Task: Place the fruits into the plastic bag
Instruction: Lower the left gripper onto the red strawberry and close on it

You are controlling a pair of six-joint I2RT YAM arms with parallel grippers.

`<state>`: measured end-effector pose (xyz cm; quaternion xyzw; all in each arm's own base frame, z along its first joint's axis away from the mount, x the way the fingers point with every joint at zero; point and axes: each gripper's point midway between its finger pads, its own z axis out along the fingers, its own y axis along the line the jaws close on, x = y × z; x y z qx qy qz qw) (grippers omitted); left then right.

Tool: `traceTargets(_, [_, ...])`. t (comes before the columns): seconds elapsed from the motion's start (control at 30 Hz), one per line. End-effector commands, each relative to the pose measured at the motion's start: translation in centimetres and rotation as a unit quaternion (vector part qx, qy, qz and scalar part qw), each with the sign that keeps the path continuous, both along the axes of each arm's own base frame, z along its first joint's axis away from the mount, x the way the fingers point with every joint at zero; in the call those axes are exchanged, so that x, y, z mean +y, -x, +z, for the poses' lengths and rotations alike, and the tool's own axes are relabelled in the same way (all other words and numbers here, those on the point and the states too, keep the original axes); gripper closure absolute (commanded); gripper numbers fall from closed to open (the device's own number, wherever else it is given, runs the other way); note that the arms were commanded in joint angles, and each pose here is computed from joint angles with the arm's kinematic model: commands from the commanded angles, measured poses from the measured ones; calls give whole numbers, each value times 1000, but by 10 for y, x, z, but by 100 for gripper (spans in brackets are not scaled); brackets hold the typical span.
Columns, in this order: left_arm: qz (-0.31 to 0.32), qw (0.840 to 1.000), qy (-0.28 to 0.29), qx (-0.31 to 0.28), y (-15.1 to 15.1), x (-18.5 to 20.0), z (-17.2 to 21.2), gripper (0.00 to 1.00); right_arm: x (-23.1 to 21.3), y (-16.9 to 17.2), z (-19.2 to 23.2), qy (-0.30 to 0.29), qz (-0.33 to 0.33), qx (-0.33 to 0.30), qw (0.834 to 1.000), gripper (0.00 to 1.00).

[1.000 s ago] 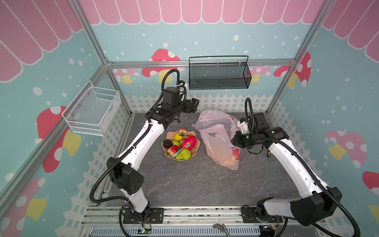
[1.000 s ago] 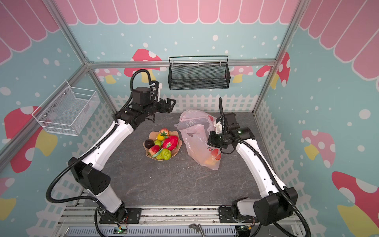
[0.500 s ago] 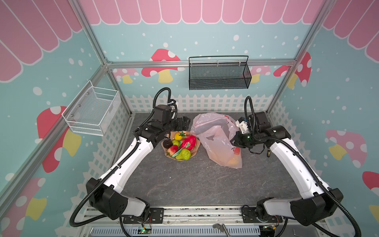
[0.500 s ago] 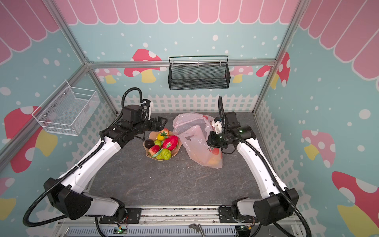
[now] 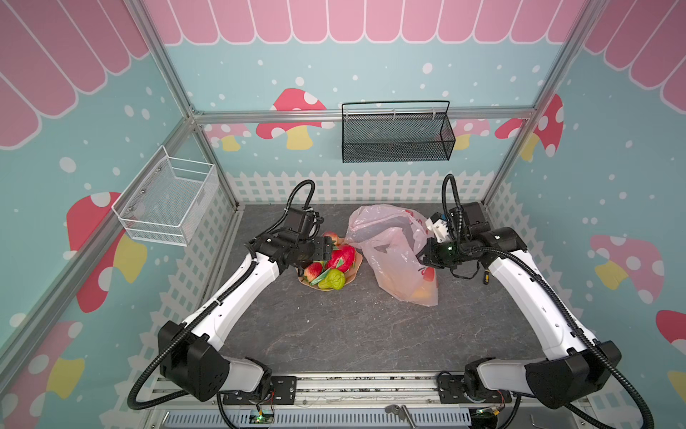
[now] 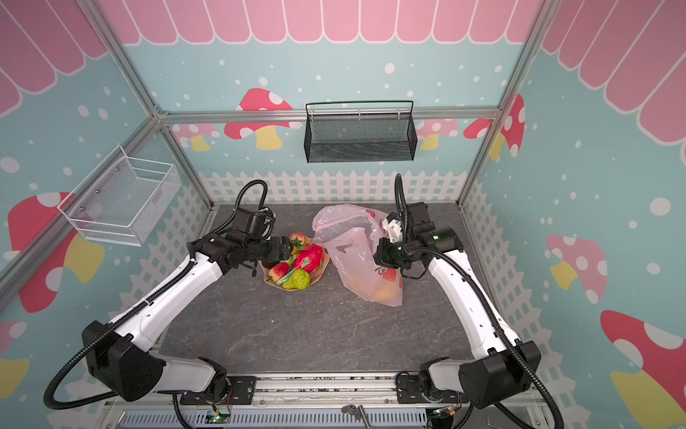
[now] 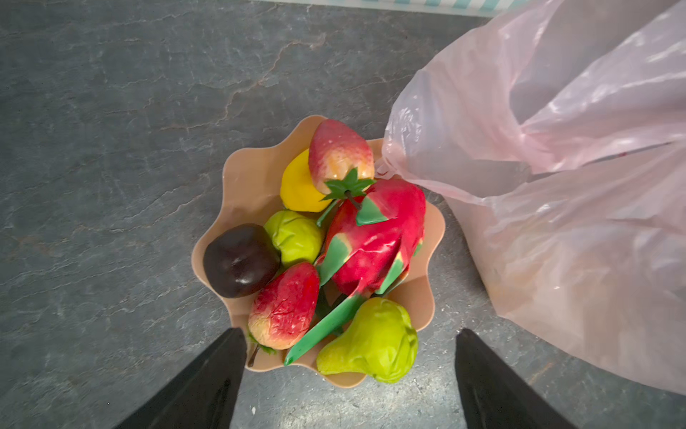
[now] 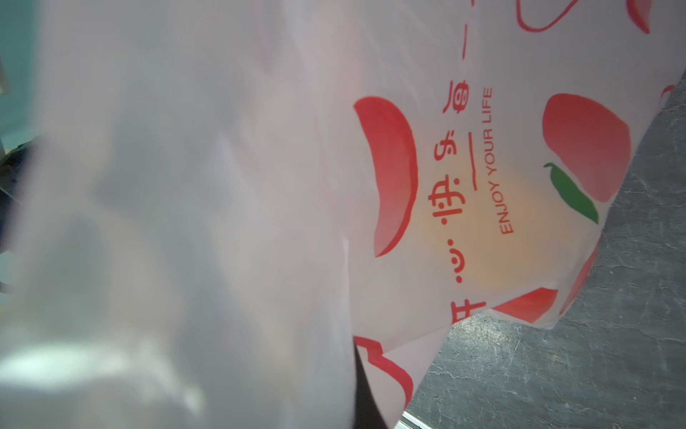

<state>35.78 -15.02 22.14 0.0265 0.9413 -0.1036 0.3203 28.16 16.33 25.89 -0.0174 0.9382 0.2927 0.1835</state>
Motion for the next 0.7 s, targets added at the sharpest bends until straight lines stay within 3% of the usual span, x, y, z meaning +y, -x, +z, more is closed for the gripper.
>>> traceTargets(0.0, [4,999,-37,6,-15,5,0,11,1,1,8,-6,6,-6,1000,100])
traceTargets(0.37, [14,994,-57,95,-73,-7,-23,10,0,1,12,-7,2,-11,1000,100])
traceTargets(0.67, [27,987,-68,144,-97,-8,-56,10,0,1,13,-9,0,-12,1000,100])
